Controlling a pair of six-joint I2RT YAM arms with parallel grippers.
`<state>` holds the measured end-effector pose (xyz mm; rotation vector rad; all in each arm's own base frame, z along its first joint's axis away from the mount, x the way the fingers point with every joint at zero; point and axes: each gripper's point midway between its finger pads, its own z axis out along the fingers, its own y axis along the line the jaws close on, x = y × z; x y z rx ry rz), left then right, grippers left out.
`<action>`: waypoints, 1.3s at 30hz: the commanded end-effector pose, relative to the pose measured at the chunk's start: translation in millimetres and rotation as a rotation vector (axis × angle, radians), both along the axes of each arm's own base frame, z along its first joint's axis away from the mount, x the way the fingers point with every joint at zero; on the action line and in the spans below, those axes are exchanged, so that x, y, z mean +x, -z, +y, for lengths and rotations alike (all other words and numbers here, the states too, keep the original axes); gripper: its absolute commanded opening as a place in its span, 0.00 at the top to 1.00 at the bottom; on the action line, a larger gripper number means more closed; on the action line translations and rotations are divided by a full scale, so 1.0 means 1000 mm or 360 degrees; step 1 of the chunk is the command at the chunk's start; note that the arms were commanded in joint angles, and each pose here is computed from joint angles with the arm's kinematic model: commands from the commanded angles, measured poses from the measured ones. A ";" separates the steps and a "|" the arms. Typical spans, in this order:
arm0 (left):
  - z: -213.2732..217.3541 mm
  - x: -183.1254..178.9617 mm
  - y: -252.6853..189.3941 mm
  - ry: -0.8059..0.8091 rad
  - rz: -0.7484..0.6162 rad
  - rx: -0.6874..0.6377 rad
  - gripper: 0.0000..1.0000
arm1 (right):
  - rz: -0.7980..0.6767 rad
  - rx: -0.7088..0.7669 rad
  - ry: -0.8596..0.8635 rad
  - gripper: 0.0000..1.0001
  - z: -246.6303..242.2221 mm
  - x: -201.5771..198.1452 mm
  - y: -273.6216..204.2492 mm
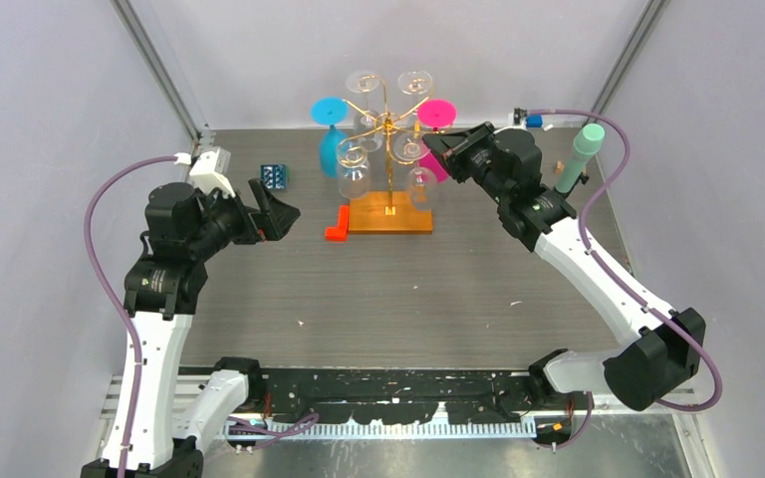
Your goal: Take the wine glass off the wine glass rack
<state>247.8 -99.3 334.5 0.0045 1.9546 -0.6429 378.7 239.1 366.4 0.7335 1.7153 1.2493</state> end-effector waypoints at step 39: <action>0.008 0.001 0.000 -0.0064 -0.0025 0.0055 0.00 | -0.0260 0.0233 -0.0149 1.00 0.031 -0.007 -0.073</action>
